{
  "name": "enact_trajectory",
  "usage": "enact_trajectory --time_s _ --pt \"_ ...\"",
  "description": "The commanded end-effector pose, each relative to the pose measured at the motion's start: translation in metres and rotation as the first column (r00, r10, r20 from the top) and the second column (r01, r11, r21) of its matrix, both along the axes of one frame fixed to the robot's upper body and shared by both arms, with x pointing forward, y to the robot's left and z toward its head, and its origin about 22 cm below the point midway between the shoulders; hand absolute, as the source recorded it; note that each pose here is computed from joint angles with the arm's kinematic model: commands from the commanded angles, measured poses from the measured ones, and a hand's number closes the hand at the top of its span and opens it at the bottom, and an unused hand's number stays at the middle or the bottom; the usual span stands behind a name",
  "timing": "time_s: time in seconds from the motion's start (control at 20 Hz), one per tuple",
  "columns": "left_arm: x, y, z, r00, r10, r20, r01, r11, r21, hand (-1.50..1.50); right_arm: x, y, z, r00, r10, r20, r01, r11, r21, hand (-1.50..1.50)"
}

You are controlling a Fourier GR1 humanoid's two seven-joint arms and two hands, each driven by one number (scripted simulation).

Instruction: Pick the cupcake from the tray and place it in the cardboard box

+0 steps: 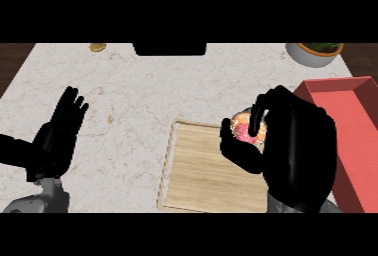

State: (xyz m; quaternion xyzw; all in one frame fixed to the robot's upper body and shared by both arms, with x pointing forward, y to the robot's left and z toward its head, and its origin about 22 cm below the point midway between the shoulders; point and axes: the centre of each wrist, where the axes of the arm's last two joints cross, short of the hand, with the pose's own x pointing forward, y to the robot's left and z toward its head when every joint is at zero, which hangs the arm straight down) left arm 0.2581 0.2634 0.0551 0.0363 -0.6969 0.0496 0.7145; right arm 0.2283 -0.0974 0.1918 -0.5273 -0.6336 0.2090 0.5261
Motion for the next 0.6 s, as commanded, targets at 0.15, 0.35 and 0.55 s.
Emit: enact_trajectory --time_s 0.15,0.35,0.55 --pt "0.011 -0.013 -0.002 1.0 -0.012 -0.01 0.012 1.0 -0.012 0.0 0.022 -0.059 0.01 0.987 -0.147 -0.059 0.149 0.988 0.045 1.5" --pt "0.005 -0.015 -0.001 1.0 -0.019 -0.001 0.019 1.0 -0.002 0.0 0.025 -0.109 0.0 0.97 -0.242 -0.023 0.241 0.969 -0.051 1.5" --pt "0.011 -0.007 0.006 1.0 -0.009 -0.003 0.009 1.0 -0.006 0.0 0.039 -0.125 -0.012 0.957 -0.286 -0.041 0.281 0.954 -0.108 1.5"
